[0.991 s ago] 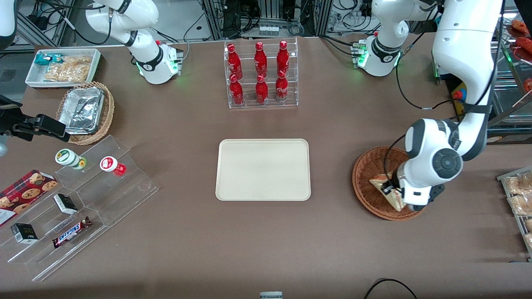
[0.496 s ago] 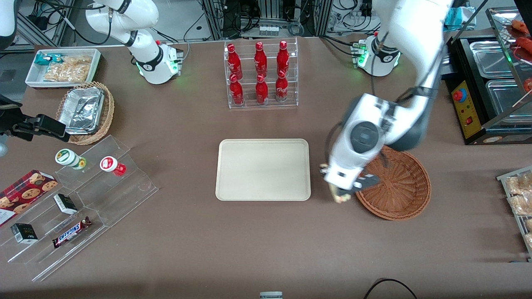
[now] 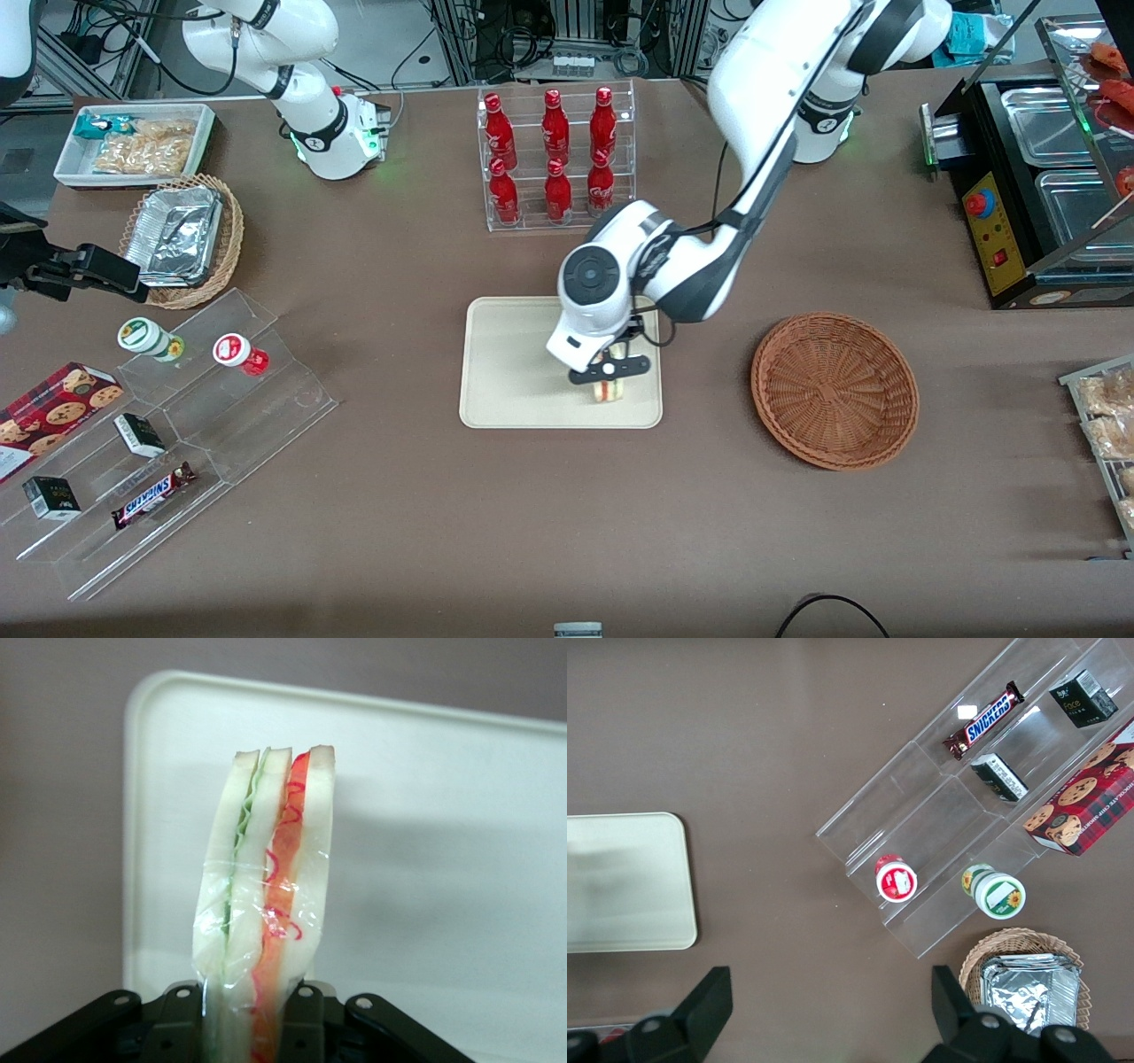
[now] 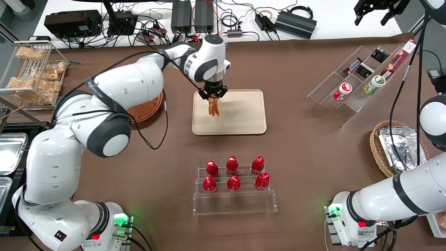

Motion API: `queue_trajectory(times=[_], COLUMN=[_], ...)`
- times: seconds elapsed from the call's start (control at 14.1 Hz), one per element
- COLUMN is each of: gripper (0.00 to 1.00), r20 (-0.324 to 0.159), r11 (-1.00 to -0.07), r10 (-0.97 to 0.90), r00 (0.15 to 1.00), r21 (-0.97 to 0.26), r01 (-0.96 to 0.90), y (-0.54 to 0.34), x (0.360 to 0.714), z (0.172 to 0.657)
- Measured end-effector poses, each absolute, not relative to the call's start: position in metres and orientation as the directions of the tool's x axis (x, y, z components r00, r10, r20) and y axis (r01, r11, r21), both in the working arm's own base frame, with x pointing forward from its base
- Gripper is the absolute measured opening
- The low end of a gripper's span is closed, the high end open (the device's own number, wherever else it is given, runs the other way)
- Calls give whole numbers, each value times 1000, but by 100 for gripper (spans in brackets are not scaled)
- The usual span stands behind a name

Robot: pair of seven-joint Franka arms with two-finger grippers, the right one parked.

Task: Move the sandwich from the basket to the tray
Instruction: 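Lift the sandwich and carry it over the cream tray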

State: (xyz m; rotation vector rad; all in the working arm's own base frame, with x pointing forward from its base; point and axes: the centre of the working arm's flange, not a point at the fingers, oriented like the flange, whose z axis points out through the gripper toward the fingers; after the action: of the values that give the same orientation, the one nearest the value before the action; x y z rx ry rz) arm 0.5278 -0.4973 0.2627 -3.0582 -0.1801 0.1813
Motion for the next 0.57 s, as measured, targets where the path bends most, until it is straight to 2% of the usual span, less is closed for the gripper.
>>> queue_trajectory(times=[0.5,0.57], gripper=[28,32], r20=[-112,-109], r11=[-996,-996], r10=[73,71], r00=[991,992], r21=[-64,-60], r01=[66,65], y=[-539,-541], x=[517,517], z=[222,221])
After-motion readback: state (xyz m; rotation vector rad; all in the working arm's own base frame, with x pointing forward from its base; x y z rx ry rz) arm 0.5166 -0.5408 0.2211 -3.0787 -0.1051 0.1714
